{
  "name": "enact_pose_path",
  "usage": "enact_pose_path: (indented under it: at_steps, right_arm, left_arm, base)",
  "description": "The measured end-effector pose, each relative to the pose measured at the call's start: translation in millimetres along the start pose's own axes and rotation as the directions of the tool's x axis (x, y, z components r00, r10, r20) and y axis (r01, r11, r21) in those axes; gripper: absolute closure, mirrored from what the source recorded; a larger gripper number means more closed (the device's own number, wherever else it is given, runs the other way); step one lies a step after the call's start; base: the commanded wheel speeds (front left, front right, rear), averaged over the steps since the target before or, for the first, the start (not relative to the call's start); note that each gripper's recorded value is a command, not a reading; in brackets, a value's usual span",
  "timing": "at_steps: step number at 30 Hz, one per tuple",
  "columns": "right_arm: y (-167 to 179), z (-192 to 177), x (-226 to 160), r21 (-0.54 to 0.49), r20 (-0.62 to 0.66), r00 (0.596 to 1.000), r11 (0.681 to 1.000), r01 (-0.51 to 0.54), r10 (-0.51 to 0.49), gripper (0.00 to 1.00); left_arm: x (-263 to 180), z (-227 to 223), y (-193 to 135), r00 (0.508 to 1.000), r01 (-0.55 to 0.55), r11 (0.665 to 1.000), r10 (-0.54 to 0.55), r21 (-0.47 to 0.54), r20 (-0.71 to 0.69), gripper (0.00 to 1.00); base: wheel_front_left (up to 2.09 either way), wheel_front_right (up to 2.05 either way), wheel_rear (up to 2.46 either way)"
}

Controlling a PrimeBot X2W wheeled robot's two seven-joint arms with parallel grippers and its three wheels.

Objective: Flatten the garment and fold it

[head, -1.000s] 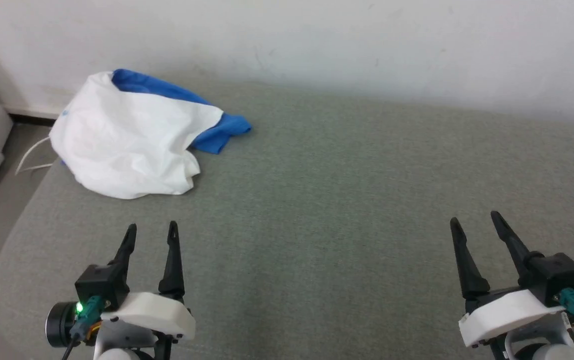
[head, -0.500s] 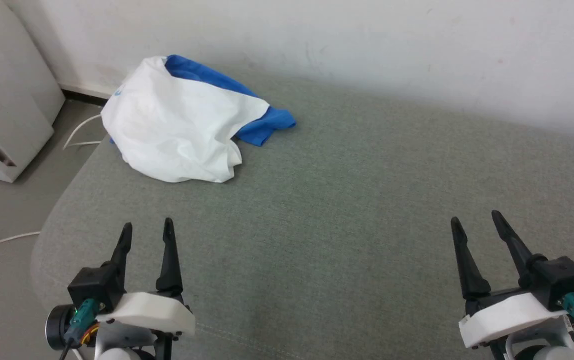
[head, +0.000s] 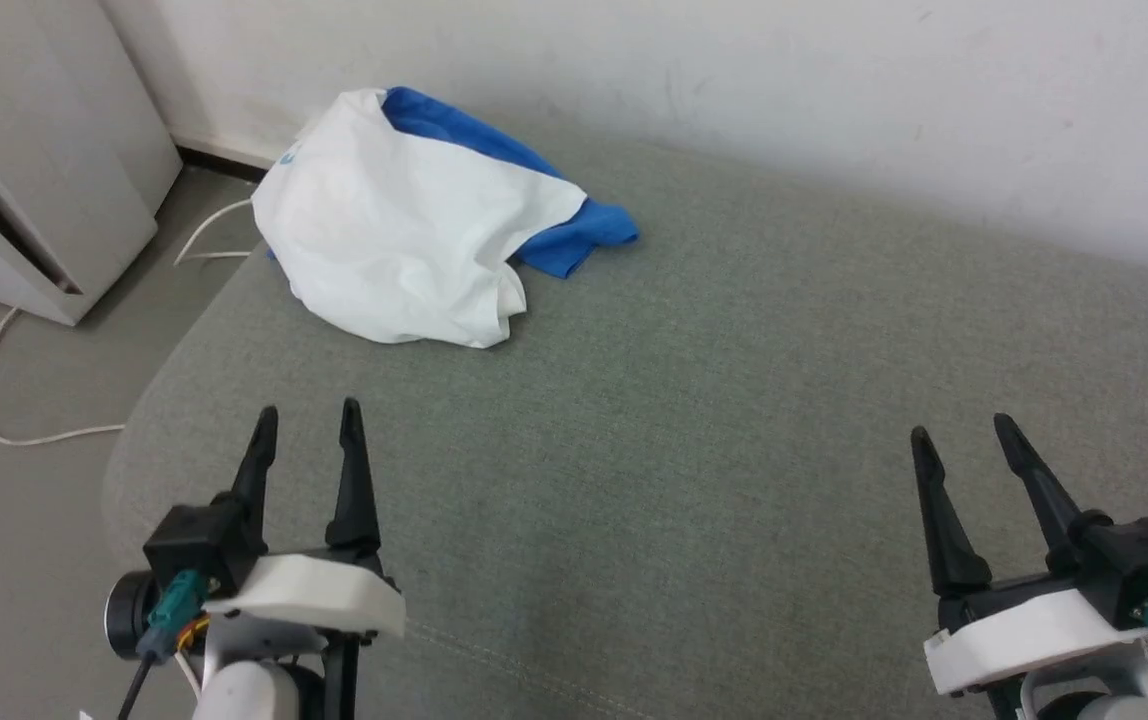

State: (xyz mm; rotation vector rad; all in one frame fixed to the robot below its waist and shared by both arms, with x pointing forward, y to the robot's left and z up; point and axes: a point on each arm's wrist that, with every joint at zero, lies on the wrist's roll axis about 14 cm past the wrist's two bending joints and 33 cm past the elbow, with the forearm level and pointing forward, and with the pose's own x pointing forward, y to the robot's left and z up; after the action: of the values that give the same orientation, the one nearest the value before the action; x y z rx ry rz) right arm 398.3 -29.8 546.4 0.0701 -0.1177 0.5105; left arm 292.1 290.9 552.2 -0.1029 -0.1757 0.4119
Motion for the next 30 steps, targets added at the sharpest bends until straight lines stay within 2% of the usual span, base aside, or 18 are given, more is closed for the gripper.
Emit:
enact_pose_path:
  at_steps: [10,20,26,30]
  right_arm:
    - [-5,-9,8,0.008,-0.018,1.0,1.0,0.004,-0.004,0.0]
    - [-23,-19,20,0.018,-0.026,0.999,0.999,0.035,-0.035,0.0]
    - [-39,-26,29,0.023,-0.021,0.998,0.998,0.054,-0.053,0.0]
    - [-55,-36,31,0.029,-0.03,0.996,0.996,0.085,-0.084,0.0]
  left_arm:
    - [40,24,-9,0.996,0.012,1.0,-0.012,0.009,0.088,0.0]
    - [112,44,-32,0.984,0.064,0.998,-0.065,0.013,0.166,0.0]
    - [168,39,-46,0.983,0.105,0.992,-0.114,0.073,0.142,0.0]
    - [210,25,-52,0.99,0.126,0.984,-0.133,0.127,0.05,0.0]
  base:
    - [0.0,0.0,0.0]
    - [0.0,0.0,0.0]
    - [0.0,0.0,0.0]
    - [0.0,0.0,0.0]
